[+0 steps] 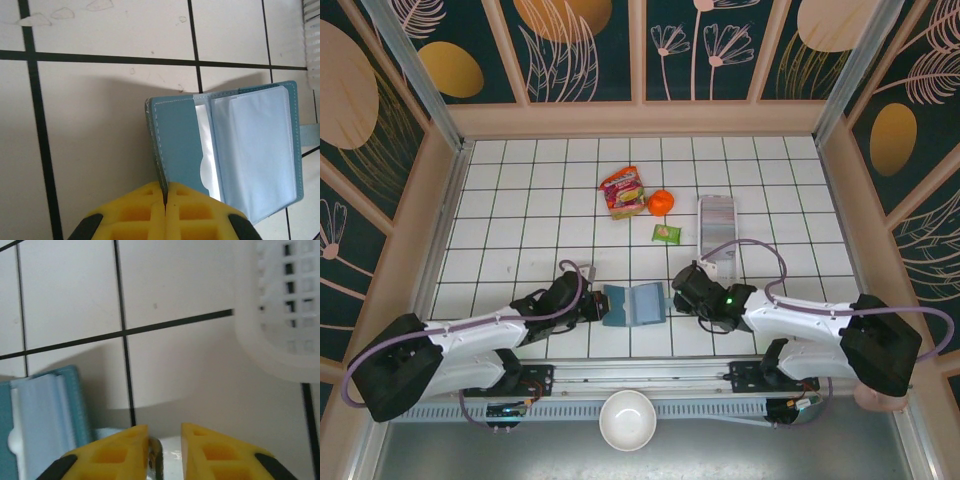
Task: Put the credit cards into the card holder
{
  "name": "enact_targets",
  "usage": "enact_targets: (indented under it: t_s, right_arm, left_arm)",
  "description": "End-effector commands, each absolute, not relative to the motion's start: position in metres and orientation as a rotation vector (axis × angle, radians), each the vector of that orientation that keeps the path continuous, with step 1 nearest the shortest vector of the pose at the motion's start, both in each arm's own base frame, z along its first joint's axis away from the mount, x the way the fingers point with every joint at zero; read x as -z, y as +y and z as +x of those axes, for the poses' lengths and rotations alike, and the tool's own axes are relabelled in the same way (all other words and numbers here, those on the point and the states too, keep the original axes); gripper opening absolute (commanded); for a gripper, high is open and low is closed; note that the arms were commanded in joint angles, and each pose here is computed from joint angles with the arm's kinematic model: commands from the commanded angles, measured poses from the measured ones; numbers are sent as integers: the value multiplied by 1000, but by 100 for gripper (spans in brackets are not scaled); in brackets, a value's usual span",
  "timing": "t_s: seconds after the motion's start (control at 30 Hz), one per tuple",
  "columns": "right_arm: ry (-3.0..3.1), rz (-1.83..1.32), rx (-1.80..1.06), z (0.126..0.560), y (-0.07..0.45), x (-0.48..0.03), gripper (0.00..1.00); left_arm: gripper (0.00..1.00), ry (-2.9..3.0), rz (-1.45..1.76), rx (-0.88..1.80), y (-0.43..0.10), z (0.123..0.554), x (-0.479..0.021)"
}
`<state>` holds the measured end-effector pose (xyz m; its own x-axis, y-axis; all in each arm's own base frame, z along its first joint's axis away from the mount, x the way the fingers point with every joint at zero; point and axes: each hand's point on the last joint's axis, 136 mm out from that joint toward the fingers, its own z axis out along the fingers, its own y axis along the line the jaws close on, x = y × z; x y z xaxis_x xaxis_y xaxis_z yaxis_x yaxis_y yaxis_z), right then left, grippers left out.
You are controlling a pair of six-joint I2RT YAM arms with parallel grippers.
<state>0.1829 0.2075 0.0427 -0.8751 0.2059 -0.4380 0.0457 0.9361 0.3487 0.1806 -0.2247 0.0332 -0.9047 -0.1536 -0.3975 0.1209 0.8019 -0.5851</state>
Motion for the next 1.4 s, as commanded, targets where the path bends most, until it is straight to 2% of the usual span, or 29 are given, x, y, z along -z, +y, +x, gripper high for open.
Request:
enact_targets:
  t_s: [0.0, 0.1, 0.17, 0.2, 0.4, 0.5, 0.63, 0.77, 0.93, 1.37]
  right_arm:
    - [2595, 144, -314, 187, 193, -55, 38]
    - [2545, 62, -318, 189, 203, -84, 53]
    - [2515, 23, -342, 189, 213, -101, 55]
    - [2503, 15, -348, 190, 218, -109, 54]
    - [2497, -79, -326, 190, 249, -127, 27]
    - [2476, -123, -325, 189, 265, -137, 27]
    - [2461, -178, -520, 182, 300, -144, 38]
    - [2541, -167, -585, 178, 315, -120, 40]
    - [2655, -157, -566, 176, 321, -79, 37]
    - [2775, -86, -382, 177, 298, -25, 37]
  left_arm:
    - [1, 2565, 12, 888, -227, 177, -29]
    - [1, 2577, 18, 887, -229, 177, -26]
    - [1, 2584, 18, 888, -230, 176, -24]
    - [0, 2584, 16, 891, -230, 177, -24]
    - [0, 2584, 8, 894, -230, 176, -24]
    - [0, 2584, 3, 896, -230, 176, -26]
    - [0, 2569, -11, 894, -228, 178, -30]
    - [0, 2555, -27, 895, -227, 180, -33]
    - [0, 2550, -29, 907, -227, 179, -34]
    - [0, 2544, -35, 921, -227, 178, -33]
